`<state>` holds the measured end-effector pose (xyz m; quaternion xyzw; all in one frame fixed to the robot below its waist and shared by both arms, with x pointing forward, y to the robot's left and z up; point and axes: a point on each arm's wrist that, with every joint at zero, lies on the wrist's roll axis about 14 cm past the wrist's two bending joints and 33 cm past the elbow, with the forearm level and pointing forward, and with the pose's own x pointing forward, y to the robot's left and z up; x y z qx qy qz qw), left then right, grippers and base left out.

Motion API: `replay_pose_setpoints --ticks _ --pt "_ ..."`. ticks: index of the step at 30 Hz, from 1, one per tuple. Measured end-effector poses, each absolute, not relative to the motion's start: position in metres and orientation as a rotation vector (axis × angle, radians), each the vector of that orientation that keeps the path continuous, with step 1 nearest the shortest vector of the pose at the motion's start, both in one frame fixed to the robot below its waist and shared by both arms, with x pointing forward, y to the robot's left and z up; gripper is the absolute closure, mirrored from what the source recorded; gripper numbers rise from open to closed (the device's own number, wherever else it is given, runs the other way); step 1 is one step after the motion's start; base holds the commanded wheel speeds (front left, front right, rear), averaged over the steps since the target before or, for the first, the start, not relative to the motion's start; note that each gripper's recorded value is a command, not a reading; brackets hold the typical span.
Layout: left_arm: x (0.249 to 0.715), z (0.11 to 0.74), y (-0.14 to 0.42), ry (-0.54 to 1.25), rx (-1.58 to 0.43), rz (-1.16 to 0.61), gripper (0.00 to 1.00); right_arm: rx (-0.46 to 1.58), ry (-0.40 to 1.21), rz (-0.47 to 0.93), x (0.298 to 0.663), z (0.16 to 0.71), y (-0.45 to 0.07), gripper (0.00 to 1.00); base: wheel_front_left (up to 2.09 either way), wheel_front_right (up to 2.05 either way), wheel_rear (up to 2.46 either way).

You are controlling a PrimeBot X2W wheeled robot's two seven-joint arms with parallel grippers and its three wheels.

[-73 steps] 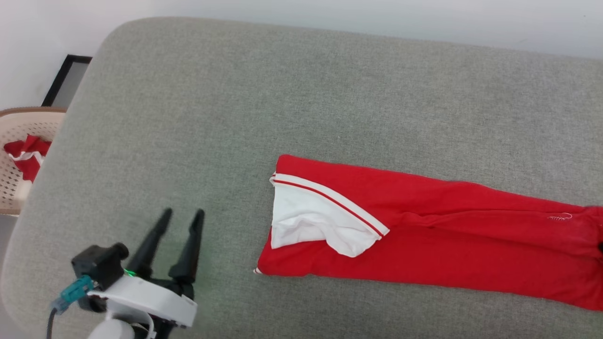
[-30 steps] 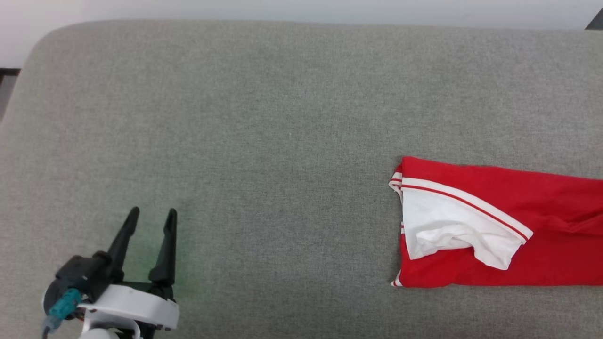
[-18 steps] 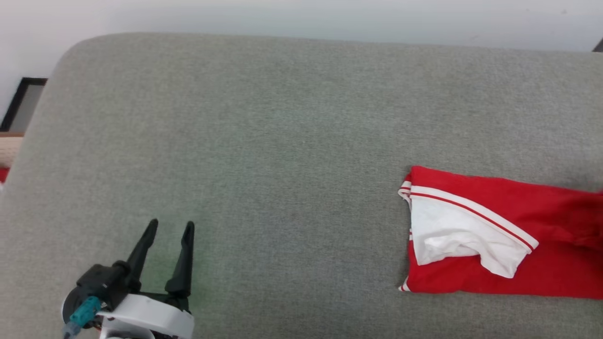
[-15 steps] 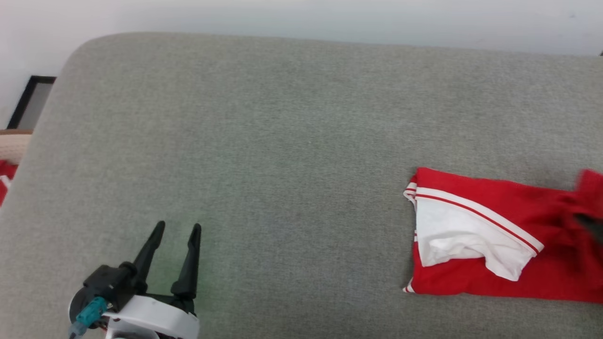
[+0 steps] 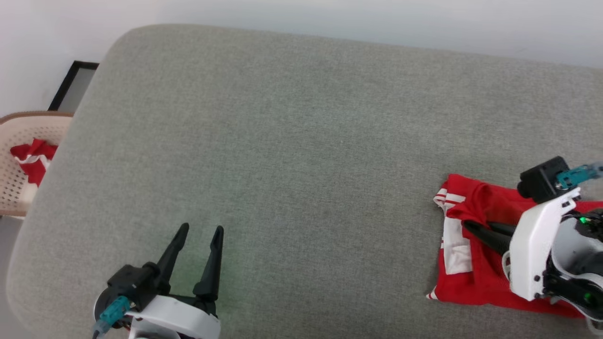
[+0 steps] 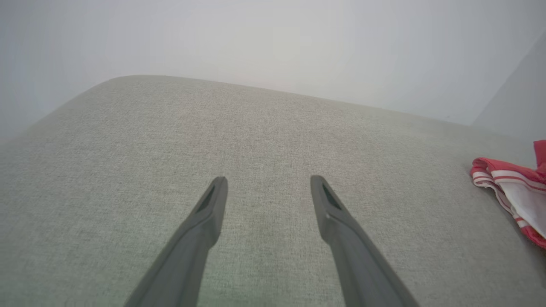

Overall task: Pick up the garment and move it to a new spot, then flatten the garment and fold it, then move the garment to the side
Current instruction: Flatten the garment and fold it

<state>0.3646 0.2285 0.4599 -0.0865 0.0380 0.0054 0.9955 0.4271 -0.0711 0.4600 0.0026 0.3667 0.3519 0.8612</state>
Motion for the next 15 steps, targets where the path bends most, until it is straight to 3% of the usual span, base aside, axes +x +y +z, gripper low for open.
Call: replay_pose_setpoints --ticks 9,10,11,12,13,15 --pt "0.367 0.454 0.225 0.091 -0.187 0.012 0.00 0.021 0.806 0.724 0.433 0.432 -0.065 1.00 0.00 0.00 0.00" --pt "0.368 0.454 0.224 0.092 -0.190 0.006 0.00 0.030 0.808 0.719 0.432 0.430 -0.065 0.78 0.00 0.00 0.00" --pt "0.369 0.453 0.222 0.095 -0.191 -0.001 0.00 0.051 0.798 0.712 0.434 0.430 -0.064 0.65 0.00 0.00 0.00" --pt "0.369 0.453 0.220 0.098 -0.190 -0.008 0.00 0.066 0.789 0.707 0.435 0.431 -0.064 0.22 0.00 0.00 0.00" --pt "0.370 0.452 0.220 0.100 -0.189 -0.011 0.00 0.076 0.787 0.704 0.435 0.432 -0.064 0.01 0.00 0.00 0.00" --pt "0.371 0.452 0.220 0.099 -0.190 -0.015 0.00 0.105 0.781 0.698 0.434 0.433 -0.065 0.00 0.00 0.00 0.00"
